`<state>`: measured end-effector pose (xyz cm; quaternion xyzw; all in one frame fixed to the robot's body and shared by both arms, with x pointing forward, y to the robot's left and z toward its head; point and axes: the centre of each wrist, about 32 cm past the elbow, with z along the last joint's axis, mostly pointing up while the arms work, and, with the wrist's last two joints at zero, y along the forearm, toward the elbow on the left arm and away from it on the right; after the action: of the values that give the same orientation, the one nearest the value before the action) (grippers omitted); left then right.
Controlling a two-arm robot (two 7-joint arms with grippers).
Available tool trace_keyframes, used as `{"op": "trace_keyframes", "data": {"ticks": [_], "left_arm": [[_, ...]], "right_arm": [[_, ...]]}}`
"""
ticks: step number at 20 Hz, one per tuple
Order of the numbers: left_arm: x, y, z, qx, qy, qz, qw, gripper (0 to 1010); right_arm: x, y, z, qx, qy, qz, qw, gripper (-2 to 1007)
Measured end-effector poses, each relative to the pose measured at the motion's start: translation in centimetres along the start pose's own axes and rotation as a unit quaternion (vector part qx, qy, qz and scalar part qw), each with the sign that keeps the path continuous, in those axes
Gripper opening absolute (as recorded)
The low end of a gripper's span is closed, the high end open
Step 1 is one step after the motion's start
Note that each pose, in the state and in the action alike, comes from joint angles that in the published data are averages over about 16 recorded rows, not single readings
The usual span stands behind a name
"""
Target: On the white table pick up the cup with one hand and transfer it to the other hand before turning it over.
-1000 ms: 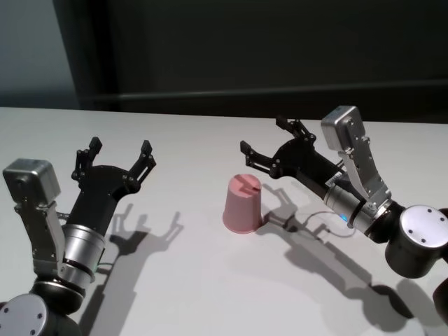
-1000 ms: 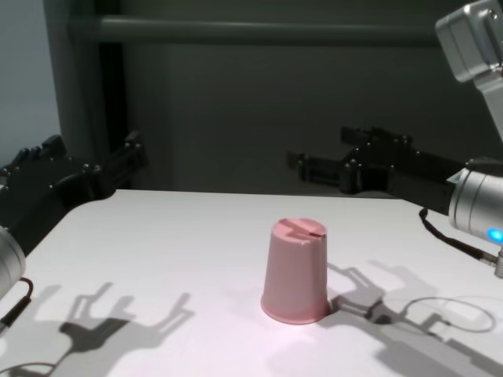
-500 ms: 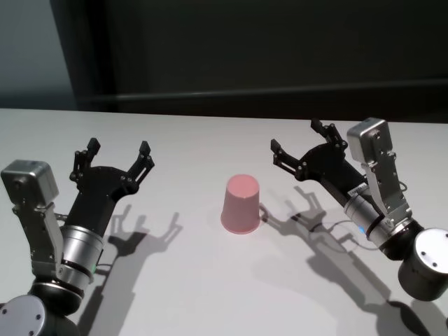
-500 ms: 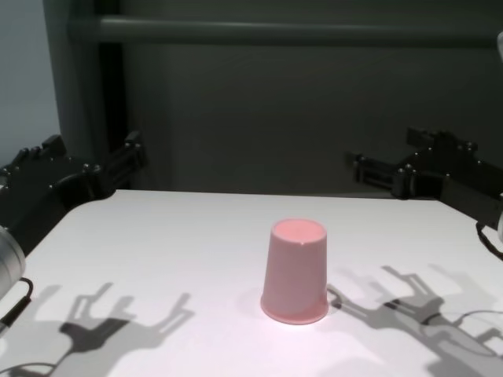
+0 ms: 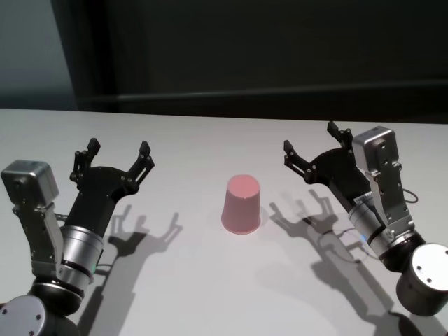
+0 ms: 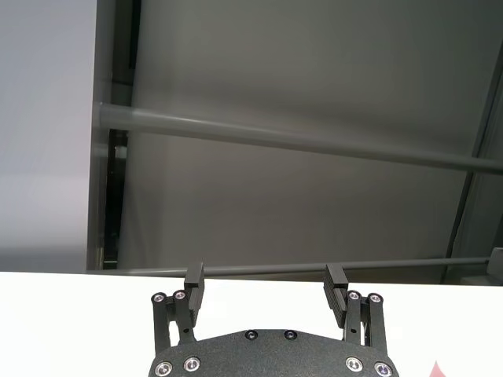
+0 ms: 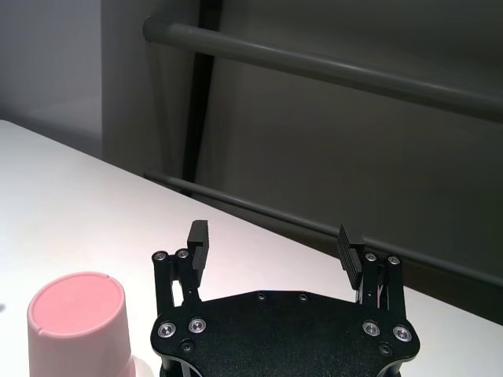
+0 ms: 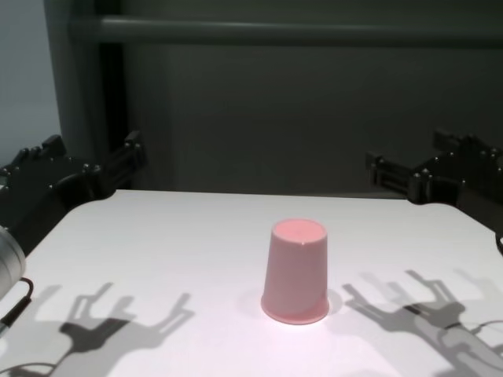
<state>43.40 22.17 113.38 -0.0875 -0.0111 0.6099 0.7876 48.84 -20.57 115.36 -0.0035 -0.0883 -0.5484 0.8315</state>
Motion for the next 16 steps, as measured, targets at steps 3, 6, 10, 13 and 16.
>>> {"op": "trace_keyframes", "data": {"ticks": [3,6,10,13,16], "left_arm": [[0.0,0.0,0.0,0.0,0.0,0.0,1.0,1003],[0.0,0.0,0.0,0.0,0.0,0.0,1.0,1003],[0.0,0.0,0.0,0.0,0.0,0.0,1.0,1003],[0.0,0.0,0.0,0.0,0.0,0.0,1.0,1003],[0.0,0.0,0.0,0.0,0.0,0.0,1.0,1003]], "right_arm": [[-0.46,-0.4,-0.13,-0.002,-0.005,-0.014,0.9999,1002],[-0.91,-0.77,-0.26,-0.004,-0.012,-0.026,0.9996,1002],[-1.43,-1.22,-0.4,-0.006,-0.025,-0.038,0.999,1002],[-1.72,-1.52,-0.49,-0.007,-0.034,-0.045,0.9984,1002],[-1.93,-1.84,-0.54,-0.007,-0.043,-0.053,0.9977,1002]]}}
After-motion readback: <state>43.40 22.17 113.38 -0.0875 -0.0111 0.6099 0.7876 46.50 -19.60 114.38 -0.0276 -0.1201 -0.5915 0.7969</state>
